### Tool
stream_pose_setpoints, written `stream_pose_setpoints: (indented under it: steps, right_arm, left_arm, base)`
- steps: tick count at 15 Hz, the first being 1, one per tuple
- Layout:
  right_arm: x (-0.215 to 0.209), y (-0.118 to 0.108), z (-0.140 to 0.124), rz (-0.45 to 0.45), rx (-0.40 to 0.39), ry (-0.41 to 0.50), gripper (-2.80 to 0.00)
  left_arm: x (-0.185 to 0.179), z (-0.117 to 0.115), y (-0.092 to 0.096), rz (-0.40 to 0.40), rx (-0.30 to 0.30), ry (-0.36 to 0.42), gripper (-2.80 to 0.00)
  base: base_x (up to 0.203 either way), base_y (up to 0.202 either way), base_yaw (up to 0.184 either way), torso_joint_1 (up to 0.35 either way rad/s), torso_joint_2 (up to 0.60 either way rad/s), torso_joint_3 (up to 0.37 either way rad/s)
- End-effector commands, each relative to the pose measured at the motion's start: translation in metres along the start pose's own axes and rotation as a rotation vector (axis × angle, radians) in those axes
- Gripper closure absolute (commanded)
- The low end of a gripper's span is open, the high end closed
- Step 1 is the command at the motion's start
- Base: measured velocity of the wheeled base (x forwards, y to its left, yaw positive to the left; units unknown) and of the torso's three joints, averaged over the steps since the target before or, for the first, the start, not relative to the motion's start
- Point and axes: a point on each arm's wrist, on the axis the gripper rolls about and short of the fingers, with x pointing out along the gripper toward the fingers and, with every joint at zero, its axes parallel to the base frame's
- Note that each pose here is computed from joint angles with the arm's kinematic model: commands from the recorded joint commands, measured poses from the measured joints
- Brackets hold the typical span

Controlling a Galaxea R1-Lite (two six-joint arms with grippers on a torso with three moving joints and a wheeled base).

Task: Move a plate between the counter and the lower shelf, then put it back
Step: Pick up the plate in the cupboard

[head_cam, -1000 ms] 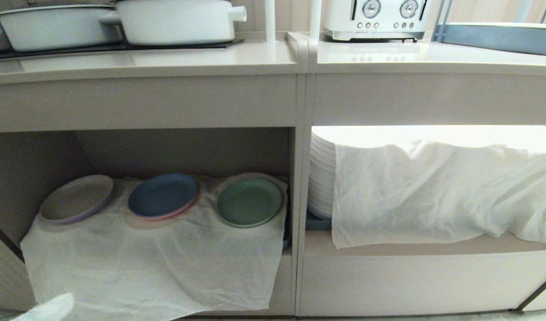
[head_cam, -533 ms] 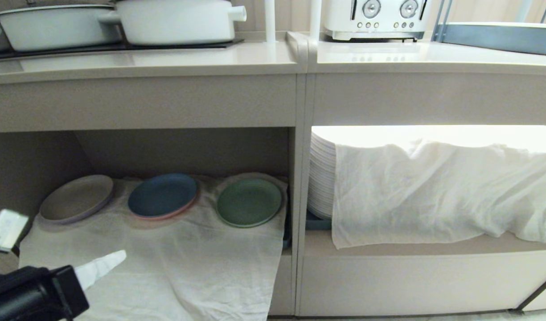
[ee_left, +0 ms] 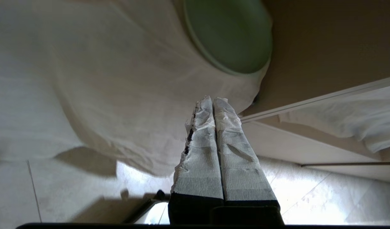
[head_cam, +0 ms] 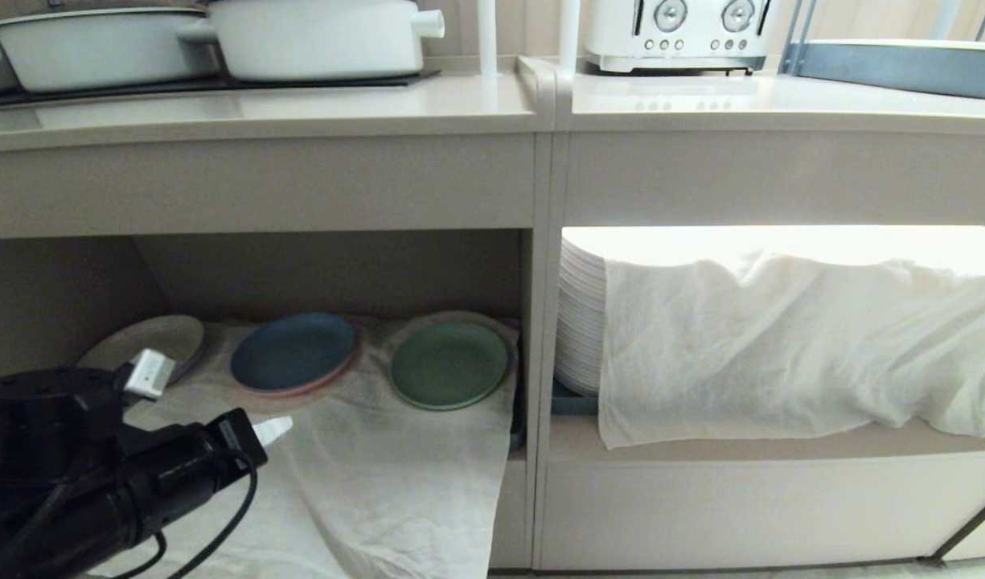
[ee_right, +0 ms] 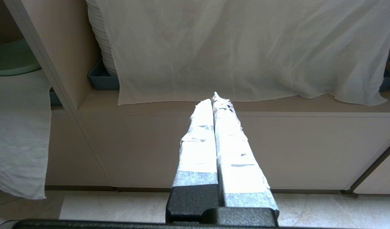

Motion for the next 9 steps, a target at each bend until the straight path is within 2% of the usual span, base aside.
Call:
stream_pose_setpoints:
  steps: [1, 9]
  right_arm:
    - [0.000, 0.000, 0.000, 0.000, 0.000, 0.000, 0.00]
    - [0.000, 0.000, 0.000, 0.000, 0.000, 0.000, 0.00]
  left_arm:
    - [0.021, -0.010, 0.001, 0.025, 0.003, 0.080, 0.00]
    - [0.060, -0.006, -0.006, 0.059, 0.009, 0.150, 0.00]
  base:
    - [0.000, 0.000, 0.000, 0.000, 0.00, 0.000]
    - [0.000, 0.000, 0.000, 0.000, 0.00, 0.000]
